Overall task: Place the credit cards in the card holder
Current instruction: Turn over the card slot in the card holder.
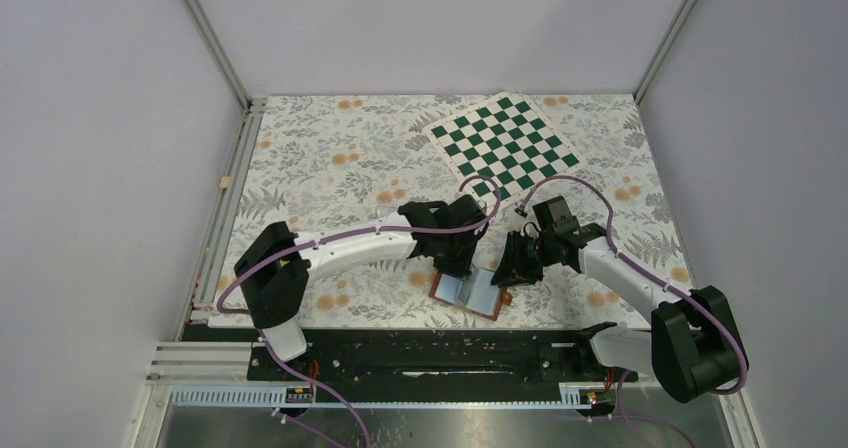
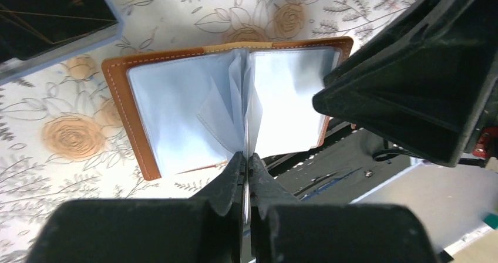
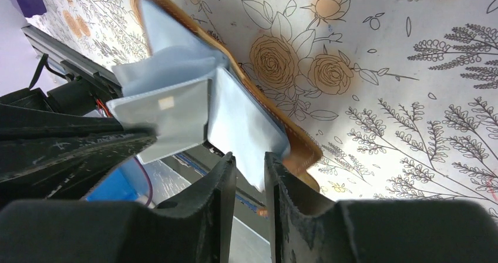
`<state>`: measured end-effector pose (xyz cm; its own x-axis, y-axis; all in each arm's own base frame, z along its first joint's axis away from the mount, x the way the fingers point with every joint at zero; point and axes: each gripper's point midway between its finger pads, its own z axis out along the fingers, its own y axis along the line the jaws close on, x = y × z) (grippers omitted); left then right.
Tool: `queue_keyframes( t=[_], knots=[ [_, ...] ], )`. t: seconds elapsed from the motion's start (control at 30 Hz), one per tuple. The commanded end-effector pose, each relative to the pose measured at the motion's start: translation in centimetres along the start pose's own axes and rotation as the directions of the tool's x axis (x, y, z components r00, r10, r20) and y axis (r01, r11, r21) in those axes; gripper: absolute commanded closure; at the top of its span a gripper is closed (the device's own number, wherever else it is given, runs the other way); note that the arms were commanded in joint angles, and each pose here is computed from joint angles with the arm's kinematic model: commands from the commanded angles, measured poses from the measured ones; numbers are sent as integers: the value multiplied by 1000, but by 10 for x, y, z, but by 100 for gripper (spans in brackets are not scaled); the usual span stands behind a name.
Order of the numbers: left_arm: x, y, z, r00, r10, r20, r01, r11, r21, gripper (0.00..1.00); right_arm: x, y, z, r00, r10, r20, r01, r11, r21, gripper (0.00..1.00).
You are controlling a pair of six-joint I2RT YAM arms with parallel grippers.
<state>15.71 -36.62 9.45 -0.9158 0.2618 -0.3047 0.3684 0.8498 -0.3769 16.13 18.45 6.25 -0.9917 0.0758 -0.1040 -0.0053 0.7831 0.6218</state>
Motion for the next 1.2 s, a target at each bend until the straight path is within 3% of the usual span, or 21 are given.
queue_keyframes(
  t=[0.0, 0.13, 0.4, 0.67, 0.83, 1.0, 1.17],
  knots=[
    [4, 32, -15, 995, 68, -69, -81, 973, -216, 100, -3, 5, -5, 1000, -10, 19, 10, 1000, -11, 68],
    [3, 49, -28, 989, 103, -107, -136, 919, -369, 100, -3, 1, -5, 1000, 0, 19, 0, 1000, 1, 68],
    [12, 67, -24, 978, 115, -176, -190, 842, -505, 100, -1, -5, -3, 1000, 12, 13, -12, 1000, 15, 67],
    [17, 65, -14, 967, 134, -217, -233, 809, -540, 84, 2, -8, 0, 1000, 19, 5, -19, 1000, 12, 67],
    [21, 47, -2, 960, 152, -234, -253, 828, -500, 71, 2, -8, 1, 1000, 20, 3, -20, 1000, 8, 67],
    [20, 7, 12, 978, 140, -154, -181, 936, -302, 60, 3, -7, 0, 1000, 20, 1, -21, 1000, 5, 67],
    [23, -14, 20, 985, 123, -120, -141, 978, -152, 54, 3, -7, 1, 1000, 19, -3, -19, 1000, 4, 67]
  ],
)
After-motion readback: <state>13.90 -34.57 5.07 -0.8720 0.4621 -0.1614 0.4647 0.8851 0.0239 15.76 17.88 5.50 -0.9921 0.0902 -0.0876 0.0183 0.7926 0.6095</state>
